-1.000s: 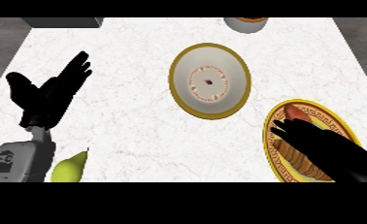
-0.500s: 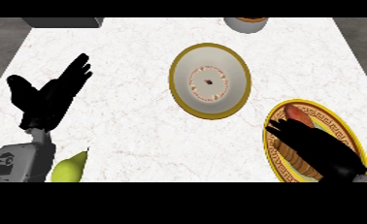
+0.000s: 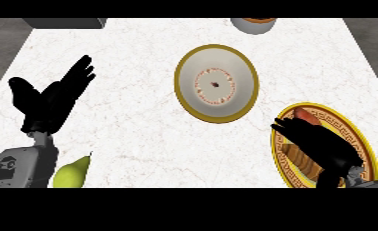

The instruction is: Pick the croissant from the plate and place it in the bowl

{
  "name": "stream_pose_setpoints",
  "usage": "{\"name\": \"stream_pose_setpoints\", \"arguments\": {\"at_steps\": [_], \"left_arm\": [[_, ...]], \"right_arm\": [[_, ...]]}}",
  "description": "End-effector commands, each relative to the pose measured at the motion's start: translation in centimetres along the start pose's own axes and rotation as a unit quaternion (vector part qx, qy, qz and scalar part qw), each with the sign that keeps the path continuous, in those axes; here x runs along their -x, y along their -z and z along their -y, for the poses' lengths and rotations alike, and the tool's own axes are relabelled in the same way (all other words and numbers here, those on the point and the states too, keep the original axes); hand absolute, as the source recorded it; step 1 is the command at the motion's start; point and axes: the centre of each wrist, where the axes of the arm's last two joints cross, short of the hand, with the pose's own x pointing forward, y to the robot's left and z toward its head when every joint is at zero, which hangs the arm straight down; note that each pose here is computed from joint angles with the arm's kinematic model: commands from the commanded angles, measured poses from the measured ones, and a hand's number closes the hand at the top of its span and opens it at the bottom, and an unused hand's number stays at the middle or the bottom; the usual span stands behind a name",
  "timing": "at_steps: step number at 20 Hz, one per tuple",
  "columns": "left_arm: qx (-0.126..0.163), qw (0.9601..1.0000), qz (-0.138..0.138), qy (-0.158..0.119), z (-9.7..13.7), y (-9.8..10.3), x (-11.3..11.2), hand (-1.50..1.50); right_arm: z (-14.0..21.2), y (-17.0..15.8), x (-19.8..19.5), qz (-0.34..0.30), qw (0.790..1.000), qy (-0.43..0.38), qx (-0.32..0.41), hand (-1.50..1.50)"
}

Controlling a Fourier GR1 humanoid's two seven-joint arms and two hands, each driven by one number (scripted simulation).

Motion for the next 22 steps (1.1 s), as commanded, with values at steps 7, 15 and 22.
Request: {"name": "stream_pose_setpoints", "arguments": {"at_steps": [7, 15, 22], "left_arm": [[0.005, 1.0, 0.003, -0.002, 0.4, -0.3, -0.9, 0.0], [0.003, 1.0, -0.002, 0.006, -0.3, 0.7, -2.8, 0.0], [-0.006, 0.9999, 0.007, 0.004, 0.1, -0.1, -0.7, 0.0]], "right_arm": [[0.7, 3.7, 0.3, 0.04, 0.999, -0.009, 0.032, 1.5], [-1.2, 2.2, 1.3, 0.057, 0.997, -0.019, 0.051, 1.5], [-0.9, 2.2, 1.4, 0.08, 0.994, -0.015, 0.068, 1.5]]}}
